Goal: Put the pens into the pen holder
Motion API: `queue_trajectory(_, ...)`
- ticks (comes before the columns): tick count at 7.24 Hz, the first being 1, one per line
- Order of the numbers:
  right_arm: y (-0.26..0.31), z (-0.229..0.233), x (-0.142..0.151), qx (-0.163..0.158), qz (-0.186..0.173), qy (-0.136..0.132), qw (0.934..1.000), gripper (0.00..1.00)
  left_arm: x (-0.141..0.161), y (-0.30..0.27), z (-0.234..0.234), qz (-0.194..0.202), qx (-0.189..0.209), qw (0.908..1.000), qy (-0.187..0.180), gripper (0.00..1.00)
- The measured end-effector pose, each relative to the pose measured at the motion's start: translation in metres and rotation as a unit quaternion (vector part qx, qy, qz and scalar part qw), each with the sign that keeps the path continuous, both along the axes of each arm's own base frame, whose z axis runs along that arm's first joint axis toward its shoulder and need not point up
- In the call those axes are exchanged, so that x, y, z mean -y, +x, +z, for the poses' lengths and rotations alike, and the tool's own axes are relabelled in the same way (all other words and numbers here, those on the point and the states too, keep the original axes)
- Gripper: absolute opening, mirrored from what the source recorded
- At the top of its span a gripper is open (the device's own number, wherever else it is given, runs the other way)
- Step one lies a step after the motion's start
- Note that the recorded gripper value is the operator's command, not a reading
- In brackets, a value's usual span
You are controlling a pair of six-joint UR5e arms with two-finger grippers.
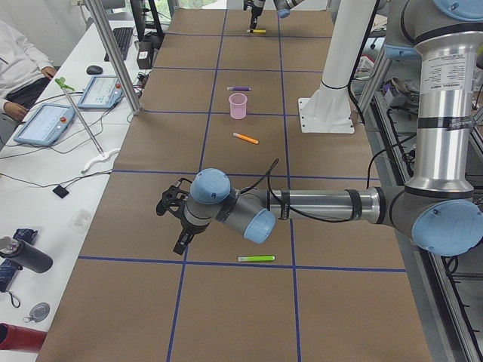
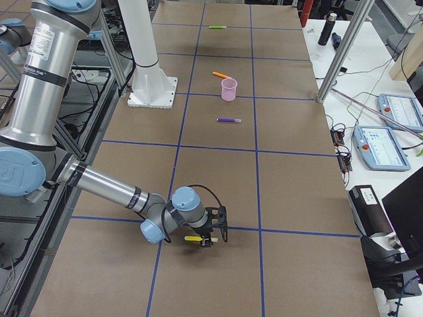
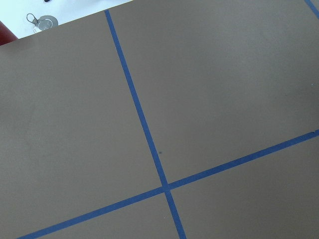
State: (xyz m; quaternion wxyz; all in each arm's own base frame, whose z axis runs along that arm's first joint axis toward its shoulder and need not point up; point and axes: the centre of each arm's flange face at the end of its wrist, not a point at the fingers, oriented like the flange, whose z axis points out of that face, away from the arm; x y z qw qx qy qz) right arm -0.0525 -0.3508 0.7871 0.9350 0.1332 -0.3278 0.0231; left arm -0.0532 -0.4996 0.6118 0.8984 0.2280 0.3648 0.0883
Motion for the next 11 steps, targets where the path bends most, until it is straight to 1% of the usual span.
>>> queue_trajectory(1, 0.0, 0.003, -0.001, -0.002, 0.0, -0.002, 1.0, 0.38, 0.0, 0.0, 0.001, 0.0, 0.0, 1.0, -0.001, 1.0)
queue_trajectory(2, 0.0, 0.005, -0.002, -0.003, 0.0, -0.004, 1.0, 0.12, 0.0, 0.0, 0.003, 0.0, 0.0, 1.0, -0.002, 1.0)
queue_trajectory(3, 0.0, 0.006, -0.002, -0.004, 0.0, -0.005, 1.0, 0.0, 0.0, 0.0, 0.003, 0.0, 0.0, 1.0, -0.002, 1.0)
queue_trajectory(5, -0.001, 0.004, 0.001, -0.003, 0.0, -0.003, 1.0, 0.0, 0.0, 0.0, 0.003, 0.0, 0.0, 1.0, -0.002, 1.0)
queue_trajectory(7, -0.006, -0.008, 0.012, 0.004, -0.001, 0.011, 0.9999, 0.0, 0.0, 0.0, 0.003, 0.0, 0.0, 1.0, -0.002, 1.0)
queue_trajectory(8, -0.01, -0.027, 0.022, 0.014, -0.003, 0.03, 0.9995, 0.0, 0.0, 0.0, 0.003, 0.0, 0.0, 1.0, -0.002, 1.0)
queue_trajectory(9, -0.018, -0.059, 0.04, 0.029, -0.004, 0.062, 0.9977, 0.0, 0.0, 0.0, 0.003, 0.0, 0.0, 1.0, -0.003, 1.0)
queue_trajectory(10, -0.029, -0.098, 0.066, 0.047, -0.005, 0.101, 0.9937, 0.0, 0.0, 0.0, 0.003, 0.0, 0.0, 1.0, -0.002, 1.0)
queue_trajectory(11, -0.042, -0.14, 0.095, 0.066, -0.006, 0.142, 0.9876, 0.0, 0.001, 0.0, 0.002, 0.0, 0.0, 1.0, 0.0, 1.0)
